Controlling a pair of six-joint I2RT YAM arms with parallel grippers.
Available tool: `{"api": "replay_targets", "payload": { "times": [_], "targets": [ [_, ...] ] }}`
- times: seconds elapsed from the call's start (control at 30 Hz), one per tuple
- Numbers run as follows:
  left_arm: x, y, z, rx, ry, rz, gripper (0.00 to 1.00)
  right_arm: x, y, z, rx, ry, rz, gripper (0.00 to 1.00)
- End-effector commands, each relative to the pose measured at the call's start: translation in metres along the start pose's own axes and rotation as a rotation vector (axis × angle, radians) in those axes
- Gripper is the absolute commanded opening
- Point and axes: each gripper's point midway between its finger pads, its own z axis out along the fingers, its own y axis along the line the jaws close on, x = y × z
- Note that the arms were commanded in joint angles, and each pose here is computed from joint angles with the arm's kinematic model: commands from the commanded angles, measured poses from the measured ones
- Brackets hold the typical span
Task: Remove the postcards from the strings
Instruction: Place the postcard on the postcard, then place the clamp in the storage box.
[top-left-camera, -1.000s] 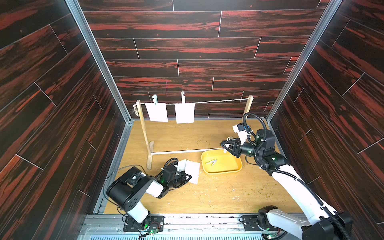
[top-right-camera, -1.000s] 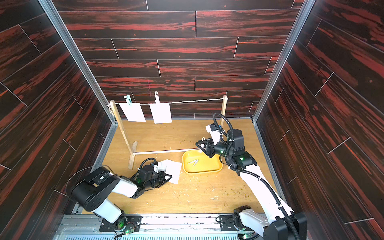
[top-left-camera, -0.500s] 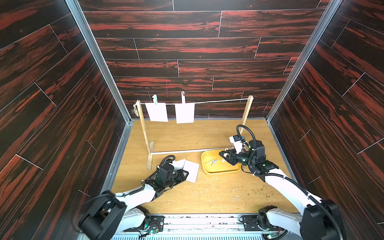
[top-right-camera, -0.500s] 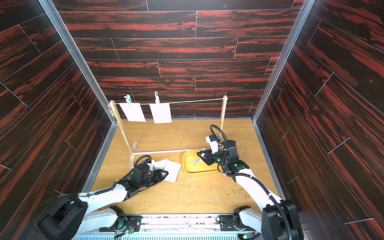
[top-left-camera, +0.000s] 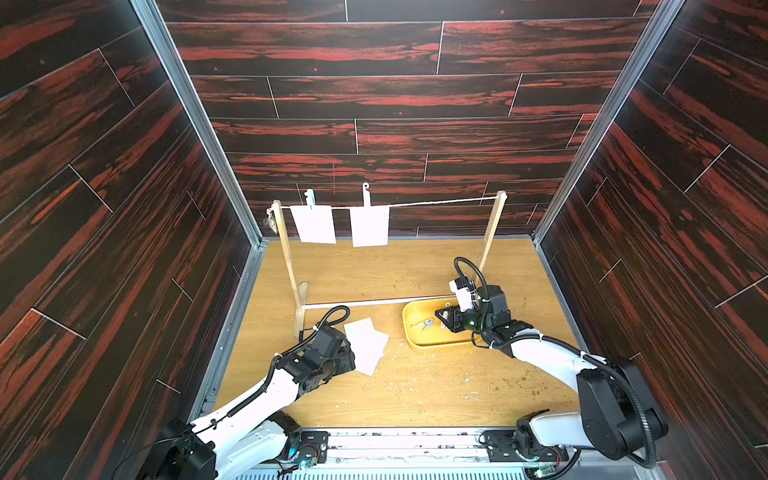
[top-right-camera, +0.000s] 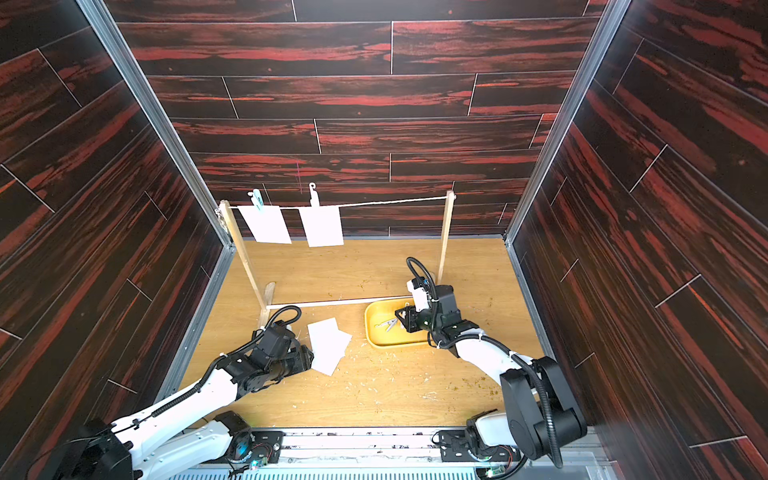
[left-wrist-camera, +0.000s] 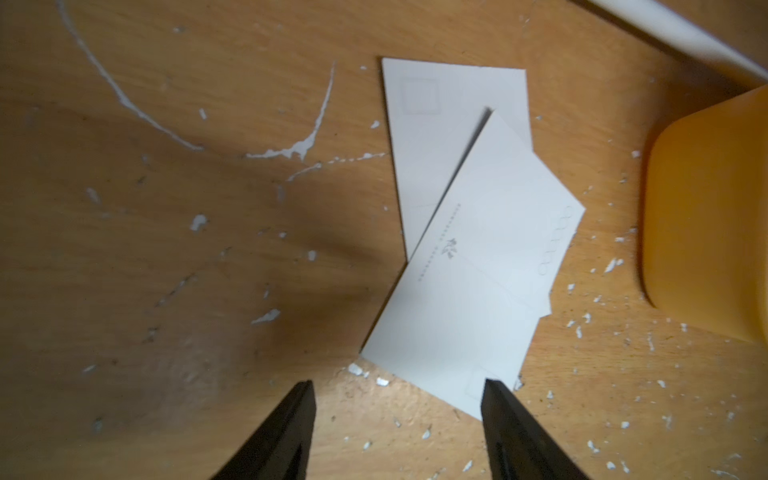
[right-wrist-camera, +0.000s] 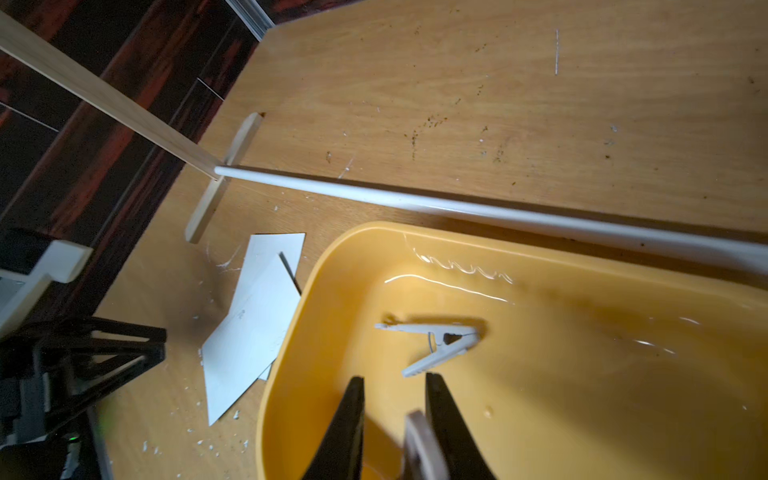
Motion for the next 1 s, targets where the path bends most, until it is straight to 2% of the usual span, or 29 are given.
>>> {"api": "replay_targets", "payload": {
  "times": [0.0, 0.17, 0.3, 0.6, 0.73, 0.8, 0.83, 0.9, 0.97],
  "targets": [
    [-0.003, 0.015, -0.009, -0.108, 0.002, 0.034, 0.68, 0.01, -0.013, 0.008, 0.059, 0.01, -0.006, 0.22],
    [-0.023, 0.001, -0.024, -0.034, -0.101, 0.036, 0.68, 0.02, -0.019, 0.015, 0.087, 0.033, -0.01, 0.26],
    [-0.043, -0.02, -0.041, 0.07, -0.202, 0.038, 0.67, 0.03, -0.023, 0.019, 0.104, 0.051, -0.009, 0.32],
    [-0.088, -0.064, -0.085, 0.339, -0.488, 0.054, 0.67, 0.014, -0.007, 0.003, 0.1, 0.003, -0.051, 0.63],
    [-0.103, -0.079, -0.096, 0.412, -0.566, 0.045, 0.69, -0.002, 0.008, -0.012, 0.079, -0.037, -0.083, 0.73],
    [-0.111, -0.083, -0.1, 0.425, -0.594, 0.023, 0.82, -0.011, 0.018, -0.022, 0.066, -0.06, -0.102, 0.79],
    [-0.116, -0.085, -0.103, 0.423, -0.608, 0.007, 0.87, -0.017, 0.024, -0.027, 0.057, -0.075, -0.113, 0.98],
    [-0.125, -0.091, -0.107, 0.44, -0.63, -0.007, 0.88, -0.027, 0.035, -0.038, 0.037, -0.099, -0.129, 0.99],
    [-0.135, -0.102, -0.114, 0.478, -0.666, 0.003, 0.93, -0.039, 0.048, -0.051, 0.006, -0.128, -0.142, 0.99]
  ]
}}
